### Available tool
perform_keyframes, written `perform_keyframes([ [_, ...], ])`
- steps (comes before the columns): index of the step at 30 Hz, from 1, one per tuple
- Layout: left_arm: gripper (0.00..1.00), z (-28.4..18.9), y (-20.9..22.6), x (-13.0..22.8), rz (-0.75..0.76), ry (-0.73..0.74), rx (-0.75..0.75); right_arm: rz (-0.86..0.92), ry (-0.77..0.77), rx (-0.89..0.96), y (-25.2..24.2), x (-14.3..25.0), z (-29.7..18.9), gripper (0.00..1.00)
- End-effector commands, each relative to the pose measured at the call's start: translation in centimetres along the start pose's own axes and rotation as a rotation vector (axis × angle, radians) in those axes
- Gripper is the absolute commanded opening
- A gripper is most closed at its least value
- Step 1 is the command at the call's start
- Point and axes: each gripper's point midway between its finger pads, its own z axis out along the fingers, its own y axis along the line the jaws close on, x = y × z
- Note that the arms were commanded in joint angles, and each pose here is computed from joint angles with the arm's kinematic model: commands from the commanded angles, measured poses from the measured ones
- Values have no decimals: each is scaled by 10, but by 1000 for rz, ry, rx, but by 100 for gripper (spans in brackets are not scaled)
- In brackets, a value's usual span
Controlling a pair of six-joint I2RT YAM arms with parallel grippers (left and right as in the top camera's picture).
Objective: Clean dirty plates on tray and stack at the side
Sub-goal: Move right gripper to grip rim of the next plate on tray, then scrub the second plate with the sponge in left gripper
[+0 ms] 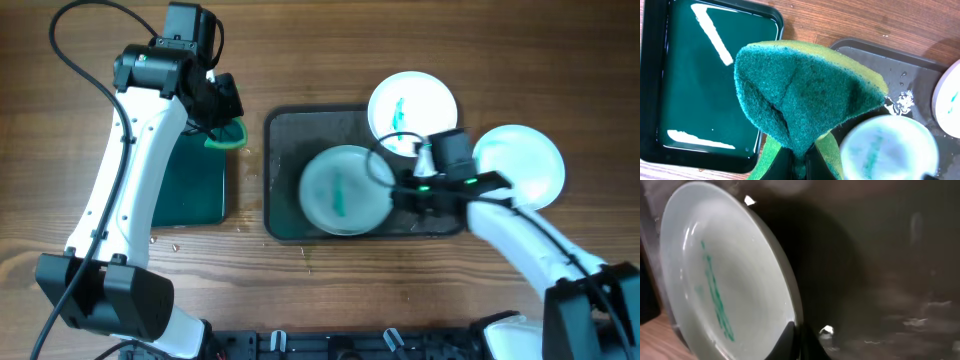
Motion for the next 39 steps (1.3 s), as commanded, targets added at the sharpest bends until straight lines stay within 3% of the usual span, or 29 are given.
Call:
perform_keyframes([
  [1,4,-2,-4,-3,-12,-9,14,130,-128,99,8,-8,8,4],
  [9,4,-2,-4,-2,-12,-8,16,139,-47,71,13,4,45,5],
  [14,4,-2,-5,-2,-12,-6,21,22,-24,29,27,-6,46,25],
  [19,4,-2,-7,-1,-12,0,33,-97,2,20,31,-22,33,34],
  [22,4,-2,-10,1,-12,11,53,-135,0,15,27,-30,31,33],
  [32,4,17,-31,13,42,69,51,-131,111,-21,18,-13,63,4],
  [39,4,45,-65,42,94,178,78,-100,103,-12,17,-15,63,4],
])
